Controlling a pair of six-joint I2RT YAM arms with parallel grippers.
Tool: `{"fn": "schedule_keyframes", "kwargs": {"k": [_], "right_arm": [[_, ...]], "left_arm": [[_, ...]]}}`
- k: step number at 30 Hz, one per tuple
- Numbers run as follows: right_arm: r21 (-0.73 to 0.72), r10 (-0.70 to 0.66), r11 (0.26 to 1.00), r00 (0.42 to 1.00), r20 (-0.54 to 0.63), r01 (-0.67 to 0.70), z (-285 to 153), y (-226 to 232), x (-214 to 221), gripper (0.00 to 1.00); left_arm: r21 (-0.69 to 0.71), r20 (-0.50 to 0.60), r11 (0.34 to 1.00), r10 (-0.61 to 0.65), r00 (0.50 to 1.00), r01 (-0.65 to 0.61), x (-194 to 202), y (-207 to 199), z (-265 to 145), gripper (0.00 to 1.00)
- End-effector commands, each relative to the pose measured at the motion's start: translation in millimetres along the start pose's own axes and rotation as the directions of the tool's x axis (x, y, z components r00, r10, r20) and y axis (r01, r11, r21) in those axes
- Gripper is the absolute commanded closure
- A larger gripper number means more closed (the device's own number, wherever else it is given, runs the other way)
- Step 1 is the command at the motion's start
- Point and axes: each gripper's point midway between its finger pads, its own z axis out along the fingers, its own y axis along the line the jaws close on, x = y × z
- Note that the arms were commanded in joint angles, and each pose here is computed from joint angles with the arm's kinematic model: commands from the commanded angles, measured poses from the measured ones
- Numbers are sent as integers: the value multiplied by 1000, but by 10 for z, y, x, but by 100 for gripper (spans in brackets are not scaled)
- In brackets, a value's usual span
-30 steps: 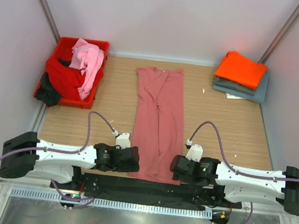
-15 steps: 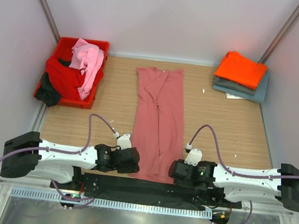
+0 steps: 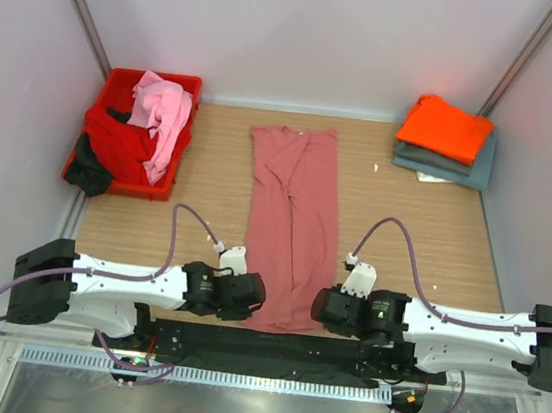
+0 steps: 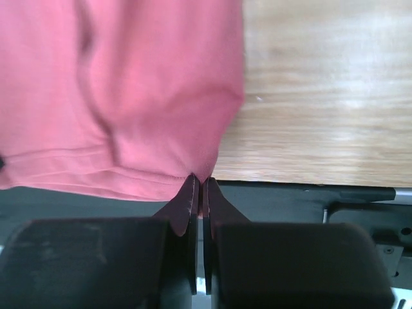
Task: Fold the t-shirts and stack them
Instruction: Fold the tshirt
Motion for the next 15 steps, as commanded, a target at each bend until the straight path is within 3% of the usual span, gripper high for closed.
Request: {"fn": "schedule_keyframes", "kwargs": {"k": [1, 8, 15], "right_arm": [[-21, -11, 1000, 984, 179, 15, -288, 207, -510, 99], [-5, -31, 999, 961, 276, 34, -430, 326, -1164, 99], [32, -62, 998, 929, 364, 54, -522, 503, -1872, 99]], "left_arm": [[-73, 58, 996, 58, 997, -54, -202, 45, -240, 100], [-78, 155, 995, 69, 985, -58, -707, -56, -535, 100], [-91, 205, 994, 74, 976, -56, -1281, -104, -581, 100]]}}
